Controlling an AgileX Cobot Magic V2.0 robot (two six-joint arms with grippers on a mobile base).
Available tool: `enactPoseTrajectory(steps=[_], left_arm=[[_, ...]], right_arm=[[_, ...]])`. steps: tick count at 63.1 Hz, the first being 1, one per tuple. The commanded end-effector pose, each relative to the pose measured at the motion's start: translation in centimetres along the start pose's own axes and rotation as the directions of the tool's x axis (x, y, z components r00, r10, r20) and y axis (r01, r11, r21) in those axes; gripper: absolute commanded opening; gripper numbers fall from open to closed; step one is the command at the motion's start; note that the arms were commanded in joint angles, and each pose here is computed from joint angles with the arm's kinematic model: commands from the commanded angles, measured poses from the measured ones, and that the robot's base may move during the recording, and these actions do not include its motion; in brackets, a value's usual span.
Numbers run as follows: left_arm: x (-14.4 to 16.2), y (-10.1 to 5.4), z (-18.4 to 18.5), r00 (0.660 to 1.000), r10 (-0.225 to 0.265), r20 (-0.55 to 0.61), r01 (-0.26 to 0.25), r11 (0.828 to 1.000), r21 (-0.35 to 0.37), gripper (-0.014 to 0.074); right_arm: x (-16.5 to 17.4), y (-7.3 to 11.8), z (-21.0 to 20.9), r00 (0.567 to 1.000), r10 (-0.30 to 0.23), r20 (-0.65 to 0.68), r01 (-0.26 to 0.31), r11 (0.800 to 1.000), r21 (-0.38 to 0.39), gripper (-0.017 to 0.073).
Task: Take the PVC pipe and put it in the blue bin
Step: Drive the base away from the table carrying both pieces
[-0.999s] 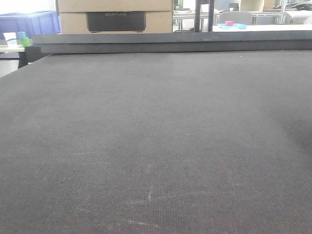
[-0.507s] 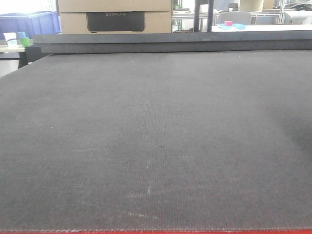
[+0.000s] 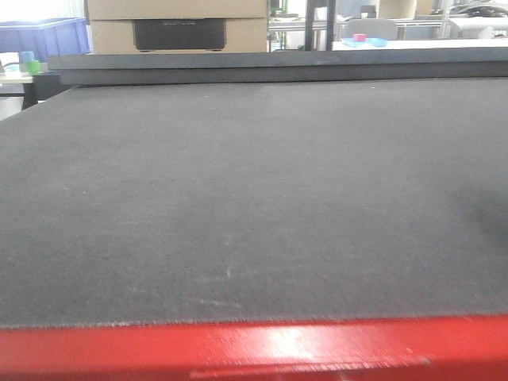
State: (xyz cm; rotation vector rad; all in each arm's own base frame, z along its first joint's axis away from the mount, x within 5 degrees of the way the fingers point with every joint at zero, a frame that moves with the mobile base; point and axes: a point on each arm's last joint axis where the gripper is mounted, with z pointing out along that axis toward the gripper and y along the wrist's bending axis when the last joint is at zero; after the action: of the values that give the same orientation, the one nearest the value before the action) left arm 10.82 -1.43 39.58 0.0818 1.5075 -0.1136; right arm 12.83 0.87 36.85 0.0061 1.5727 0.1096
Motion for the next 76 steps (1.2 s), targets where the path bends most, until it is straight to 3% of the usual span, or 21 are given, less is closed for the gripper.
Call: enactPoseTrajectory(steps=[1,76], left_arm=[[-0.34,-0.02,-0.19,0.999,-0.003,0.033,0.003,1.000,0.004,-0.0111],[-0.34,-0.02,-0.19,0.999,-0.003,0.033,0.003,1.000,0.004,-0.0111]], right_arm=[[-0.30,0.05,-0.18,1.000,-0.008,0.029,0.008,1.000,-0.004,-0.0168],[-0.30,0.05,-0.18,1.000,-0.008,0.029,0.008,1.000,-0.004,-0.0168]])
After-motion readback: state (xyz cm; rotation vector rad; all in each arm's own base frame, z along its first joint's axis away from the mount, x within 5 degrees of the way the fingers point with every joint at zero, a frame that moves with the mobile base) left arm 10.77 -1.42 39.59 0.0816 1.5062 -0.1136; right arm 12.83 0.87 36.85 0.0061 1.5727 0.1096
